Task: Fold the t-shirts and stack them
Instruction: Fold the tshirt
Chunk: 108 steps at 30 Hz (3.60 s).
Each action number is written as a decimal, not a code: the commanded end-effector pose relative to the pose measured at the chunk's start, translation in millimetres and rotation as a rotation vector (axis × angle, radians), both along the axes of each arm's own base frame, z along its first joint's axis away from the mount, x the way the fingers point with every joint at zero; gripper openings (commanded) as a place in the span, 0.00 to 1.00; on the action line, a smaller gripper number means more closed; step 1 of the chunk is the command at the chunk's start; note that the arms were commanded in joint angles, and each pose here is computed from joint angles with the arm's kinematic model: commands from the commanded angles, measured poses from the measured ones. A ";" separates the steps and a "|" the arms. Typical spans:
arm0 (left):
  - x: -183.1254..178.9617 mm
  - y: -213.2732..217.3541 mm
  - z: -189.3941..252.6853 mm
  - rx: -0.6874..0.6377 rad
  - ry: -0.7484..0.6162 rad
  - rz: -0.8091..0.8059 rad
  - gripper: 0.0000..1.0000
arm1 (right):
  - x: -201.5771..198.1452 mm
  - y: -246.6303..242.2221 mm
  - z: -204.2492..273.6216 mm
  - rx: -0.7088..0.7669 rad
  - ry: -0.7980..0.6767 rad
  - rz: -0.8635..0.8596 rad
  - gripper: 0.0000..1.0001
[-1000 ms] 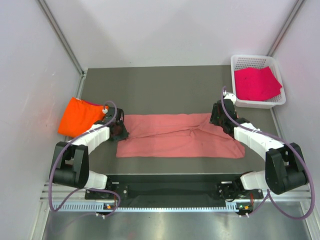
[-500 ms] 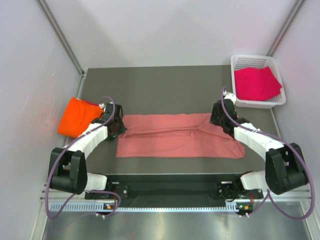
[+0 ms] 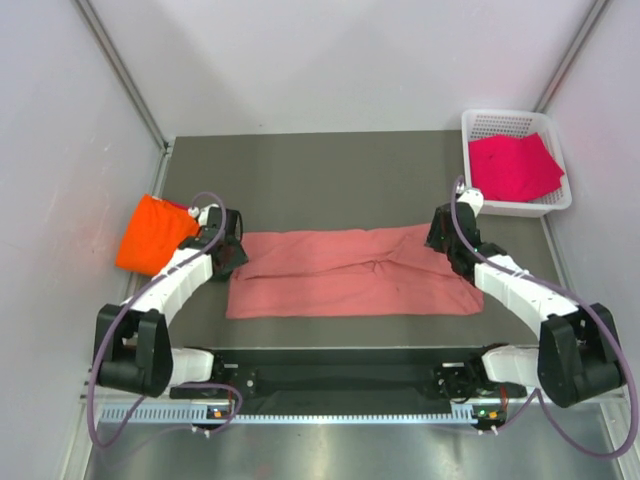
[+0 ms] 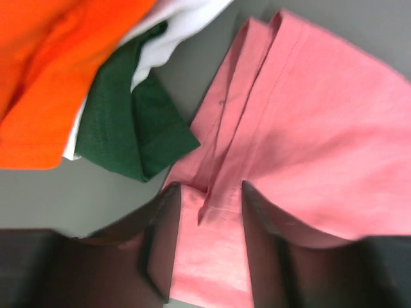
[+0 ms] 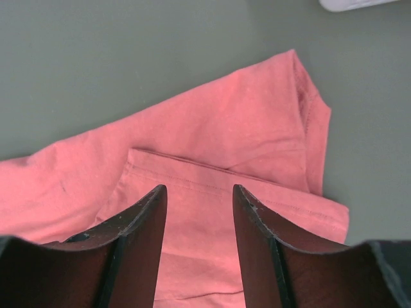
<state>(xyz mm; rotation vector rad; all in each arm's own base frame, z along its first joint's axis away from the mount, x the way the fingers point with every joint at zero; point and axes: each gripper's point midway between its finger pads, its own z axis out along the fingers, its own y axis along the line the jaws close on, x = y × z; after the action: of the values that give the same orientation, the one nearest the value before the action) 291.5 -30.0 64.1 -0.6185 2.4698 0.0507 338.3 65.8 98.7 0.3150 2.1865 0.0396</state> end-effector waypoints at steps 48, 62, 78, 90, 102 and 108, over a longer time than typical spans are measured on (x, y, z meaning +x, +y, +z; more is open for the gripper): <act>102.3 -384.9 77.2 -0.428 -0.306 -0.885 0.68 | -12.9 -77.1 -13.6 0.283 0.008 -0.211 0.55; 84.2 -451.8 43.4 -0.523 -0.265 -1.102 0.55 | -17.8 -74.6 -21.8 0.296 0.030 -0.213 0.57; 83.0 -479.5 9.2 -0.548 -0.202 -1.102 0.39 | -21.7 -83.0 -10.0 0.265 -0.006 -0.239 0.57; 90.1 -475.6 -1.3 -0.444 -0.217 -1.075 0.47 | -21.6 -82.6 -11.8 0.269 -0.006 -0.238 0.57; 82.7 -476.6 15.1 -0.436 -0.246 -1.093 0.00 | -23.0 -84.2 -11.2 0.270 -0.010 -0.242 0.57; 91.5 -464.8 13.9 -0.360 -0.258 -1.045 0.43 | -22.6 -83.9 -11.5 0.273 -0.011 -0.240 0.57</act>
<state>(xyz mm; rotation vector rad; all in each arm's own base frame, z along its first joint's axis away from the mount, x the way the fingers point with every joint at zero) 376.7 -497.9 45.4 0.5709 2.3265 -0.8659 310.1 -13.2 74.9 0.7346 2.1707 0.2064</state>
